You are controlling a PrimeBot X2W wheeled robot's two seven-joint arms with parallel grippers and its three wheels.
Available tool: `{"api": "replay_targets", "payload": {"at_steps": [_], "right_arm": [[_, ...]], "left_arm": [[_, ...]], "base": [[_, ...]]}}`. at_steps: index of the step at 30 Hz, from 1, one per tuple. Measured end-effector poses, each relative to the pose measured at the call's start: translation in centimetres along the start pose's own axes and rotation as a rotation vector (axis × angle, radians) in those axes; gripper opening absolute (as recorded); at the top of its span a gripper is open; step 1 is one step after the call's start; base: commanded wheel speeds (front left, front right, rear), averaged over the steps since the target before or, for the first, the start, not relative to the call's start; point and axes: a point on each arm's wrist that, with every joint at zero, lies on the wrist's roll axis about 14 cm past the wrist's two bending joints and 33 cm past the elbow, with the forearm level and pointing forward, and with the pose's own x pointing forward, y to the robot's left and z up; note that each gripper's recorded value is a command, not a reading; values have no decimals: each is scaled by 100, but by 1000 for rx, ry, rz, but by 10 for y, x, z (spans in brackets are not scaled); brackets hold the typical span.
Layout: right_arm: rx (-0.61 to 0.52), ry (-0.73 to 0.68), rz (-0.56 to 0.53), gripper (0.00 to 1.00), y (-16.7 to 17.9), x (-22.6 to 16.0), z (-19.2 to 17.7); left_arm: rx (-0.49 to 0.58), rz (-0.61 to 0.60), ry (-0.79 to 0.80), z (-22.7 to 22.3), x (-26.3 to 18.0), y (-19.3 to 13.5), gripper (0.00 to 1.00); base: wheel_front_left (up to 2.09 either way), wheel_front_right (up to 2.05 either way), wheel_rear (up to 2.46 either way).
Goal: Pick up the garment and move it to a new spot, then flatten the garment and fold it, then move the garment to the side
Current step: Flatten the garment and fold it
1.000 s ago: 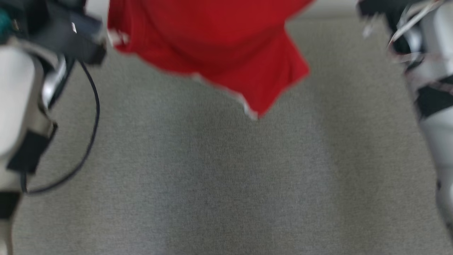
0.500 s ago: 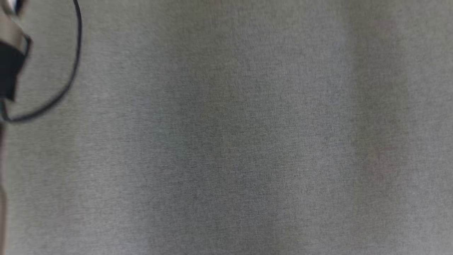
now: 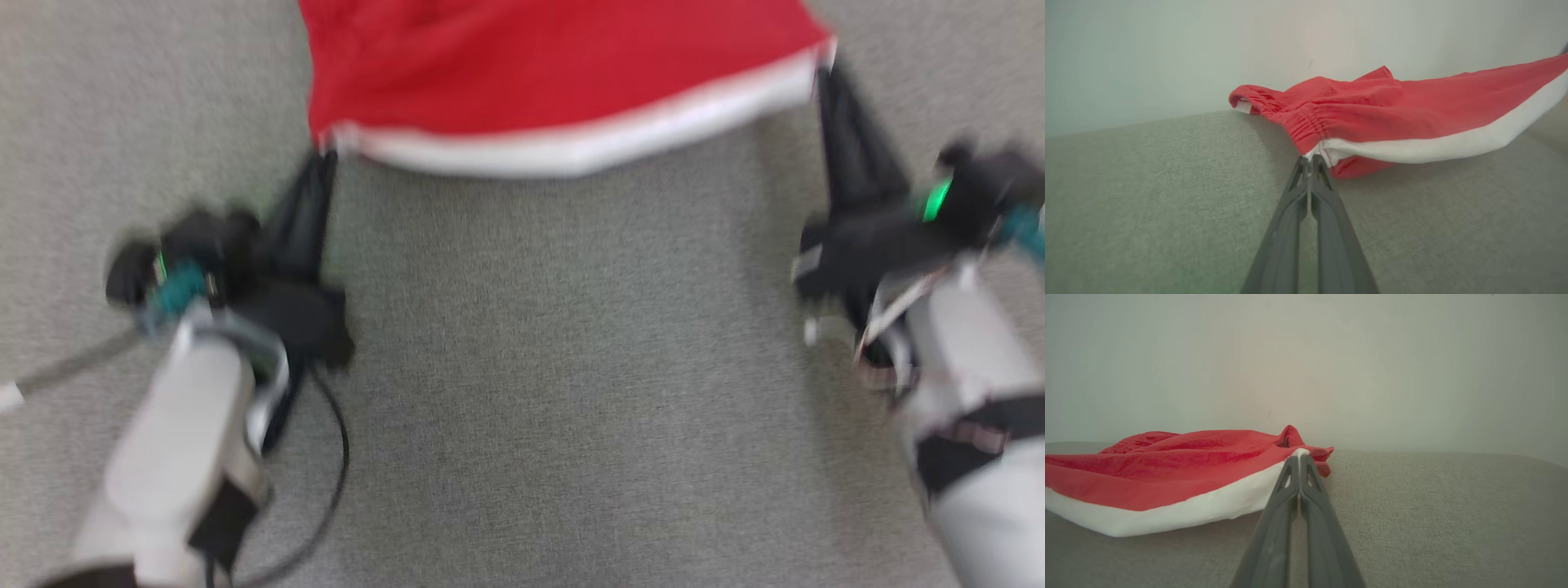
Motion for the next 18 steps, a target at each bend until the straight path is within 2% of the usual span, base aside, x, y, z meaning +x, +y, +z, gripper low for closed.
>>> {"api": "replay_targets", "payload": {"at_steps": [3, 5, 18], "right_arm": [[-7, 60, 19, 0, 11, -32, -16], [26, 89, 3, 0, 14, -51, -24], [130, 217, -92, 0, 39, -166, -55]], "left_arm": [[-53, -12, 57, -20, -29, -18, 0], [-76, -25, 99, -32, -48, -29, 0], [-204, 114, 157, -45, -154, -37, 0]], "base": [[0, 0, 0], [0, 0, 0], [0, 0, 0]]}}
